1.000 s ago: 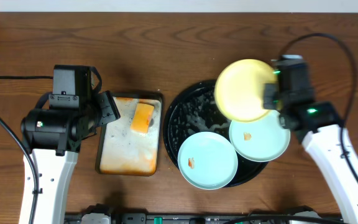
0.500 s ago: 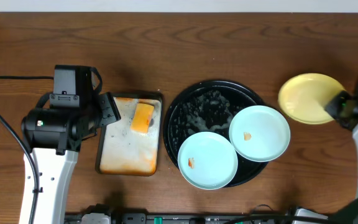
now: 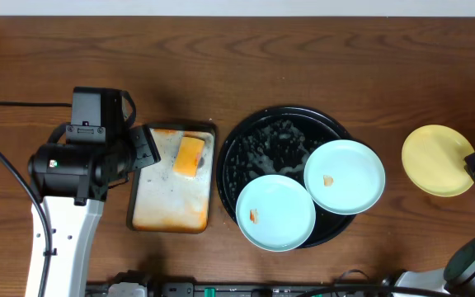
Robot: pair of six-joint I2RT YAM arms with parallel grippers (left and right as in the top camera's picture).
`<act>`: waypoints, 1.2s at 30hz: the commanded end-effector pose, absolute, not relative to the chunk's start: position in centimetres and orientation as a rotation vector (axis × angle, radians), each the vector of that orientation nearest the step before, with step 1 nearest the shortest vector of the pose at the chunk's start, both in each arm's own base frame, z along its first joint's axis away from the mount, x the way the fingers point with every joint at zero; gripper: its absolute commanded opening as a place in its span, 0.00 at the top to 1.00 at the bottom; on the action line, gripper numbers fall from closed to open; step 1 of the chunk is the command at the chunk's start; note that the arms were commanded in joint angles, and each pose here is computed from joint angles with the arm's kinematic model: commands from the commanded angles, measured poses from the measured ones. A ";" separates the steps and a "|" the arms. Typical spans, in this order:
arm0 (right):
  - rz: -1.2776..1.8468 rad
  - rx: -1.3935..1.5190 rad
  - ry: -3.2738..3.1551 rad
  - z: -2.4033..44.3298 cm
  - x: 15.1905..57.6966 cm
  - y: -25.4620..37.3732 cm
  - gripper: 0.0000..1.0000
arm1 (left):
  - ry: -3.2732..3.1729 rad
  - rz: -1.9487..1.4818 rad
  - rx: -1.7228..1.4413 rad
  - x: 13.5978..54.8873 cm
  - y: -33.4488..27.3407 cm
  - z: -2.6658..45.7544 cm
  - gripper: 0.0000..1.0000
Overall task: Clean dirty plates on tray and stack at the side
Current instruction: 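Carry the yellow plate right and set it beside the rack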
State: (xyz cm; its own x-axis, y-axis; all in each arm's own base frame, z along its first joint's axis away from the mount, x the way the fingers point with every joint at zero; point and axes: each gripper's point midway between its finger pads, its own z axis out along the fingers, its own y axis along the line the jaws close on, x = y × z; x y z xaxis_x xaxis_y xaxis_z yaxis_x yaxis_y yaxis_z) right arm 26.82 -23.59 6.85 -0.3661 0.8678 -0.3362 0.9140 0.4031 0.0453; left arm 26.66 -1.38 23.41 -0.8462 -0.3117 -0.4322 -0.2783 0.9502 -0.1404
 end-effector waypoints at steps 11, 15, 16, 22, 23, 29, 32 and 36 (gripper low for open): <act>0.778 0.431 2.524 15.1 34.1 -2.1 0.54 | 2.676 -0.090 -0.237 27.7 -3.2 22.7 0.36; 0.749 0.184 2.691 13.5 32.4 3.7 0.54 | 2.732 -0.082 -0.074 29.1 -5.5 20.8 0.36; 0.714 0.139 2.723 13.2 32.1 4.6 0.54 | 2.754 -0.070 -0.054 29.3 -5.9 20.1 0.36; 0.415 -0.028 2.851 11.4 30.6 7.6 0.55 | 2.919 0.010 -0.029 30.8 -6.4 14.8 0.43; 0.375 -0.007 2.862 11.2 30.5 7.8 0.54 | 2.954 0.033 -0.013 31.2 -6.4 13.4 0.43; 0.369 0.037 2.870 11.1 30.3 7.9 0.53 | 3.103 0.092 0.044 32.0 -6.6 7.6 0.42; 0.368 0.037 2.874 11.1 30.3 7.9 0.53 | 3.172 0.111 0.066 32.1 -6.6 4.7 0.42; 0.367 0.038 2.881 11.1 30.1 7.9 0.50 | 3.231 0.085 0.152 32.2 -7.0 1.6 0.45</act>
State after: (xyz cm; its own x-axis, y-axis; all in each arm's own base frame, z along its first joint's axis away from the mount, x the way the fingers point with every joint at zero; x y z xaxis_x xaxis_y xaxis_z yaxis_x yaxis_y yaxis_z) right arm 30.01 8.10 10.88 -0.9734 0.0413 -0.2253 -0.0195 0.9651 0.2611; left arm 32.28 -6.97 3.45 -0.9980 0.0336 0.0530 0.0366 0.9977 0.0578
